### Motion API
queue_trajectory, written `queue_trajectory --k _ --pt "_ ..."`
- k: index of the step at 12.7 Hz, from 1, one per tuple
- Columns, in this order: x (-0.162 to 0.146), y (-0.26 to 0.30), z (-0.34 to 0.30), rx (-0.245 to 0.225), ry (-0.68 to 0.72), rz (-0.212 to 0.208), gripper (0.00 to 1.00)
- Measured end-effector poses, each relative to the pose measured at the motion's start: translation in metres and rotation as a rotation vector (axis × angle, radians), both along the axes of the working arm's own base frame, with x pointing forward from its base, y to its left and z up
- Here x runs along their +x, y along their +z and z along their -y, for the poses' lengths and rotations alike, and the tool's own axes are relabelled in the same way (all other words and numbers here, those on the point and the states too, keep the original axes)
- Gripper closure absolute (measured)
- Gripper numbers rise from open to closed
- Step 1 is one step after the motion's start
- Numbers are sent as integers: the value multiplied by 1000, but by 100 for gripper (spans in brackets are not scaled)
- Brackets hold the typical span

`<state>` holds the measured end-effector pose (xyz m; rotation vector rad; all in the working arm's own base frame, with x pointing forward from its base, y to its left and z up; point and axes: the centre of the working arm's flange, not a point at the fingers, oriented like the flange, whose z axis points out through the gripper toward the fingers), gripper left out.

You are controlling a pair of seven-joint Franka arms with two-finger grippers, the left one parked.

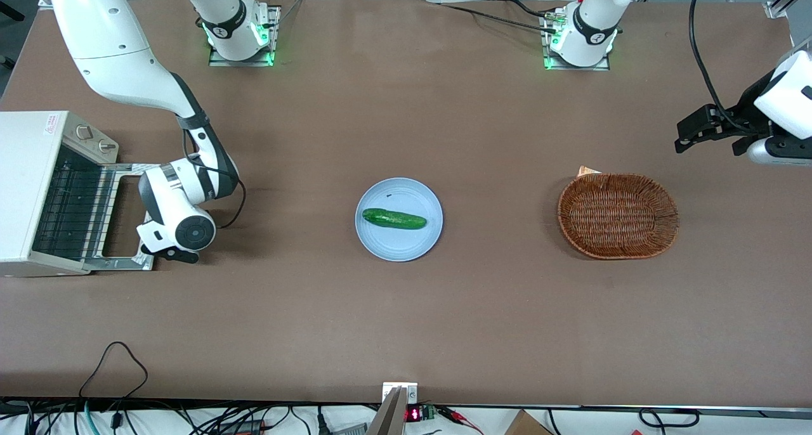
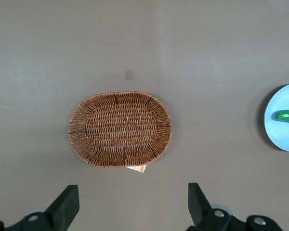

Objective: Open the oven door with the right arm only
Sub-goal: 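Release the handle and lift the right gripper off the open door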

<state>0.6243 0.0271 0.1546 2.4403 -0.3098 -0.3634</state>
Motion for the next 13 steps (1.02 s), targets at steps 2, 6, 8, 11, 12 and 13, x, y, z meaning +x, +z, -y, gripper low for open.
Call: queue_trajectory --k 2,6,8,11,12,13 --pt "4 16 -8 51 -19 -15 95" --pt "13 89 -12 183 -52 -74 53" --pt "18 133 -15 263 -80 -97 33" --pt "21 192 -15 376 -137 -81 0" --pt "19 209 -8 417 -155 -75 0" --pt "17 228 1 466 -160 -68 0"
